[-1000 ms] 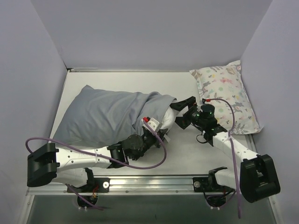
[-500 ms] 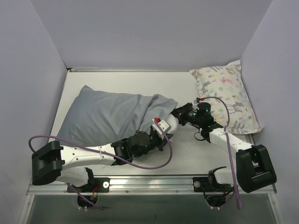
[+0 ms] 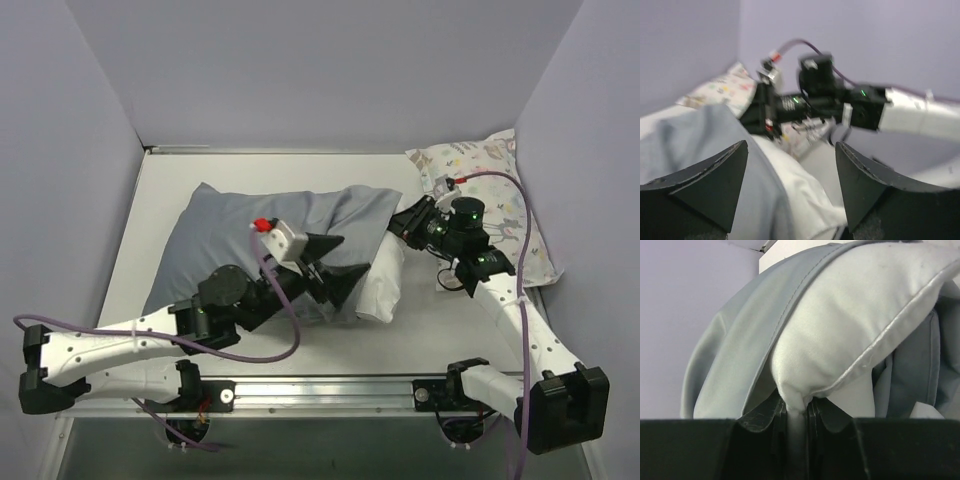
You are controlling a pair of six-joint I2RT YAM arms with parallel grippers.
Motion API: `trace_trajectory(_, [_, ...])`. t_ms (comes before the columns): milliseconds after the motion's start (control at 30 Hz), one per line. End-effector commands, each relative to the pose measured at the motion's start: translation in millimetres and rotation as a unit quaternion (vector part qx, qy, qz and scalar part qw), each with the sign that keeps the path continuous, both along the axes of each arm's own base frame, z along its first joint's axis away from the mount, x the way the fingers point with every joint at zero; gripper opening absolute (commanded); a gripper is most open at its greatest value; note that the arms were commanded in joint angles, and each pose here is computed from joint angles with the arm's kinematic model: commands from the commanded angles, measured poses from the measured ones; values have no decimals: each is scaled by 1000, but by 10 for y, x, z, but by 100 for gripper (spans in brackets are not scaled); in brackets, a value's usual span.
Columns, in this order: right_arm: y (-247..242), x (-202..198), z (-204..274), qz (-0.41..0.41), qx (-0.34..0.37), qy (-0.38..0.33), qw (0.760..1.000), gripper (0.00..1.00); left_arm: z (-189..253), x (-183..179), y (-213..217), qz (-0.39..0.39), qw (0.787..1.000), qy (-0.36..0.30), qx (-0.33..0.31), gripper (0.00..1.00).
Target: Remove the pillowcase from the pillow
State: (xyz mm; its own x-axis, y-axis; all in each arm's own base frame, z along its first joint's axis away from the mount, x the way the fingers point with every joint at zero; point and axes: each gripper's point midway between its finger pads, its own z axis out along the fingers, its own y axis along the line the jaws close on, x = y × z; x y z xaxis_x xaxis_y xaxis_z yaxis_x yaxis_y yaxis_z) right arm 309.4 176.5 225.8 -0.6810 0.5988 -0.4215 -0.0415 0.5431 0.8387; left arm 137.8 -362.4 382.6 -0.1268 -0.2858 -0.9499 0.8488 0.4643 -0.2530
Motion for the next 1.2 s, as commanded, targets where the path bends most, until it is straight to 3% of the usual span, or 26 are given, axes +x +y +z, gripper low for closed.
trace_trajectory(0, [-37, -4, 449, 20, -20, -74, 997, 0, 468, 419, 584, 165, 986, 21, -20, 79])
trace_trajectory(33, [-36, 13, 611, 21, -21, -91, 995, 0, 334, 611, 787, 244, 969, 35, 17, 80])
trace_trajectory(67, [-25, 6, 700, 25, -21, -100, 994, 0, 466, 765, 934, 279, 960, 35, 16, 81])
trace_trajectory(100, [-19, 11, 715, 31, -29, -98, 994, 0, 446, 846, 960, 285, 957, 43, 32, 82])
trace_trajectory(133, [-6, 26, 962, 34, -26, -122, 992, 0, 233, 929, 862, 269, 958, 50, 87, 82])
trace_trajectory(367, [135, 18, 1439, 58, -48, -147, 986, 0, -47, 1604, 906, 296, 935, 88, 173, 87])
trace_trajectory(500, [228, -1, 1576, 72, -53, -154, 984, 0, 53, 1782, 747, 230, 959, 91, 135, 88])
trace_trajectory(567, [260, -18, 1655, 77, -59, -160, 982, 0, 65, 1851, 737, 227, 960, 94, 130, 87])
trace_trajectory(667, [307, -42, 1749, 86, -61, -165, 981, 0, -23, 2111, 905, 286, 939, 115, 151, 58])
trace_trajectory(700, [315, -59, 1869, 87, -59, -177, 979, 0, -50, 2183, 961, 303, 933, 120, 151, 43])
trace_trajectory(733, [336, -84, 1944, 91, -57, -185, 977, 0, -102, 2345, 1080, 327, 924, 130, 151, 19])
trace_trajectory(767, [359, -89, 1961, 95, -58, -183, 977, 0, -121, 2427, 1146, 341, 918, 136, 147, 4])
trace_trajectory(867, [453, -197, 2172, 118, -51, -206, 970, 0, -250, 2731, 1356, 390, 896, 154, 149, 0])
trace_trajectory(967, [441, -304, 2403, 122, -43, -234, 964, 0, -511, 3008, 1669, 451, 858, 172, 174, 0])
trace_trajectory(1167, [171, -333, 2797, 69, -40, -261, 962, 0, -992, 3264, 2441, 525, 805, 220, 167, 0])
